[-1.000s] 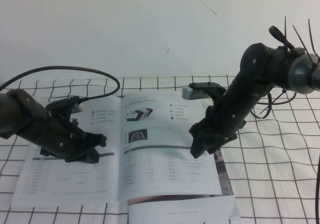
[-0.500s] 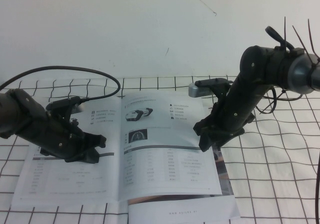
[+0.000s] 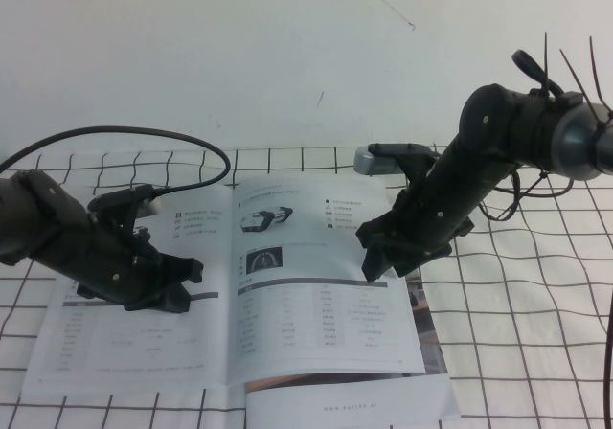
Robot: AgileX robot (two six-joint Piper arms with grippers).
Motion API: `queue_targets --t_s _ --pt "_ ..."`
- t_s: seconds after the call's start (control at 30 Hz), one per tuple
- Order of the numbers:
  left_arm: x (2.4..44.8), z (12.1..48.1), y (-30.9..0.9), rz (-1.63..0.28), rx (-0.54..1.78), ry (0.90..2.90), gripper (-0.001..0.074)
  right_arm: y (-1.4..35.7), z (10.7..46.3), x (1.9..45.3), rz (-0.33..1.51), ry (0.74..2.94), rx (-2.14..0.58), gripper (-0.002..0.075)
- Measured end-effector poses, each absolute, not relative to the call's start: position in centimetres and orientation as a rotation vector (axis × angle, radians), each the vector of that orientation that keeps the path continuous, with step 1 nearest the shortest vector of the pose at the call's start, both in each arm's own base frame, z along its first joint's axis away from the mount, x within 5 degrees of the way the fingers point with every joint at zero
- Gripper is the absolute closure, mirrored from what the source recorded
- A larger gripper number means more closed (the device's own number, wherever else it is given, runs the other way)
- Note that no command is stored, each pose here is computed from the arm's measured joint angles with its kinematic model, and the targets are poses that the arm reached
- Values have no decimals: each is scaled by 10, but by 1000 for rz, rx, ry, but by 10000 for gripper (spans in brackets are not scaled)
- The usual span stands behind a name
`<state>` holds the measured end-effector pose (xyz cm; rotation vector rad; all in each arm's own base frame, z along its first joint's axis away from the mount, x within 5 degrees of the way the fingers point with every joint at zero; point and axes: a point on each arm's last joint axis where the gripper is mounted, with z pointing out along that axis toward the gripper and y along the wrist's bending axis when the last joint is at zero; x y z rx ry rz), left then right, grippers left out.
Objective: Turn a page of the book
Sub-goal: Open the closed book
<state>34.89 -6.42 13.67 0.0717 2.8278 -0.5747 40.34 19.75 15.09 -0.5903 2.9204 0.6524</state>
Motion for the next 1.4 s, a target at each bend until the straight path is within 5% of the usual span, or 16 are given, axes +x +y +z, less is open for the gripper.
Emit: queue_targets --t_s 0.27,0.7,1.4 --pt "349 136 -64 -584 61 2828 737 191 146 402 555 2969 -617 339" --pt "349 137 -64 -591 65 2825 737 196 139 401 687 2986 -555 339" --pt "350 136 -65 -609 44 2821 737 223 154 403 1140 2779 -484 339"
